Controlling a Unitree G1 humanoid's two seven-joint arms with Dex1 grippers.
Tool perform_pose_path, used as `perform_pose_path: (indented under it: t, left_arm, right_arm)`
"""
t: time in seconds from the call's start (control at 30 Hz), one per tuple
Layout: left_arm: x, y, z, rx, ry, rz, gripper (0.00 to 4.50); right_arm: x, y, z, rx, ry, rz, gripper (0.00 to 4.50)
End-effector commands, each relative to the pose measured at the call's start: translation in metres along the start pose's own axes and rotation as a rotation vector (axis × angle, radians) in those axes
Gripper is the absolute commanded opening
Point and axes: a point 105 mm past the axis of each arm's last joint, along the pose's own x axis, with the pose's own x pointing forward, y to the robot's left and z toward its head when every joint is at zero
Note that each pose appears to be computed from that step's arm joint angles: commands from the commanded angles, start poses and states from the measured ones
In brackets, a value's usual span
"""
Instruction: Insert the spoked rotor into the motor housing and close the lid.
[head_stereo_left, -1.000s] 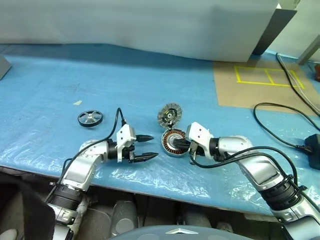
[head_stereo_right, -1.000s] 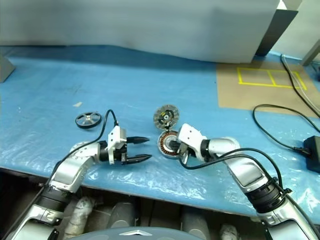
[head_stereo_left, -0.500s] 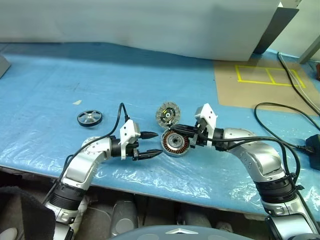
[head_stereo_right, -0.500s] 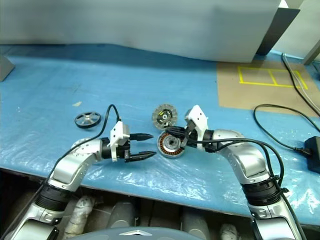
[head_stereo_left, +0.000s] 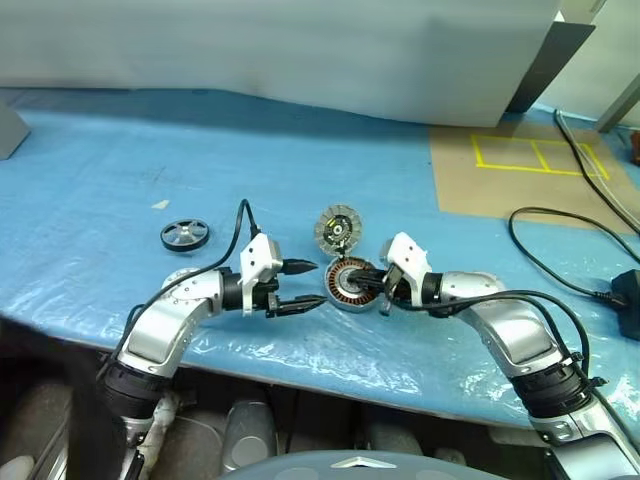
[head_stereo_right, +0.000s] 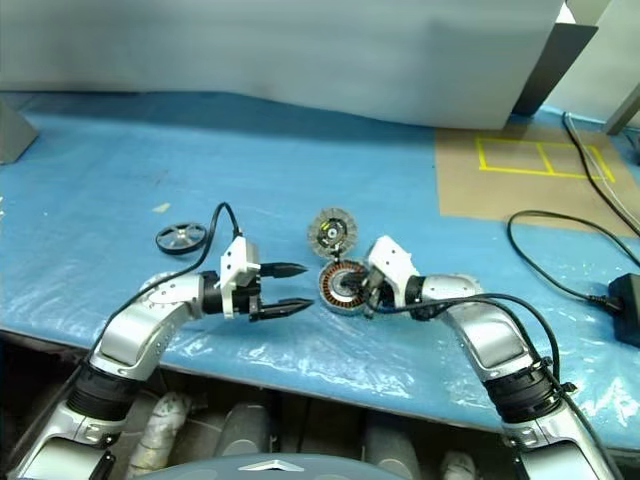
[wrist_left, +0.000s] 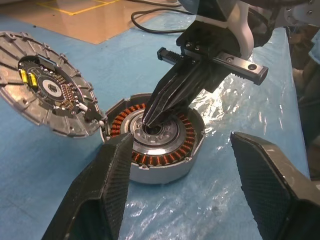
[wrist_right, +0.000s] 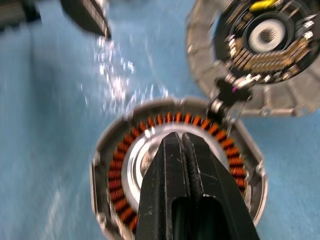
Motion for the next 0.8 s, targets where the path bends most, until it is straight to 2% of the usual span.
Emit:
perform_pose_path:
  t: [0.03, 0.07, 0.13, 0.23, 0.3, 0.37, 0.57, 0.7, 0.8]
  left_arm:
    - [0.002, -0.002, 0.015, 0.036, -0.031, -0.024, 3.28]
    - [0.002, -0.002, 0.015, 0.035, -0.030, -0.024, 3.28]
    - [0.001, -0.003, 0.015, 0.035, -0.029, -0.025, 3.28]
    - [0.001, -0.003, 0.016, 0.034, -0.031, -0.024, 3.28]
    - [0.001, -0.004, 0.016, 0.033, -0.031, -0.022, 3.28]
    - [0.001, -0.004, 0.017, 0.032, -0.031, -0.018, 3.28]
    - [0.003, -0.004, 0.017, 0.028, -0.033, -0.018, 3.28]
    - [0.004, -0.003, 0.018, 0.027, -0.037, -0.016, 3.28]
    - [0.002, -0.005, 0.017, 0.013, -0.035, -0.026, 3.28]
  right_arm:
    - [-0.007, 0.002, 0.049, 0.019, -0.179, 0.029, 0.03]
    - [-0.007, 0.003, 0.052, 0.025, -0.187, 0.036, 0.03]
    - [-0.003, 0.006, 0.038, -0.016, -0.103, 0.038, 0.03]
    - [-0.002, -0.006, -0.046, -0.260, 0.313, -0.025, 0.03]
    - [-0.010, -0.005, -0.072, -0.293, 0.403, -0.002, 0.03]
    - [-0.011, 0.001, -0.063, -0.254, 0.345, 0.017, 0.03]
    - [-0.004, -0.004, -0.004, -0.137, 0.079, -0.015, 0.03]
    - [-0.003, 0.005, 0.032, -0.054, -0.083, 0.040, 0.03]
    - [-0.001, 0.017, 0.040, -0.058, -0.097, 0.088, 0.03]
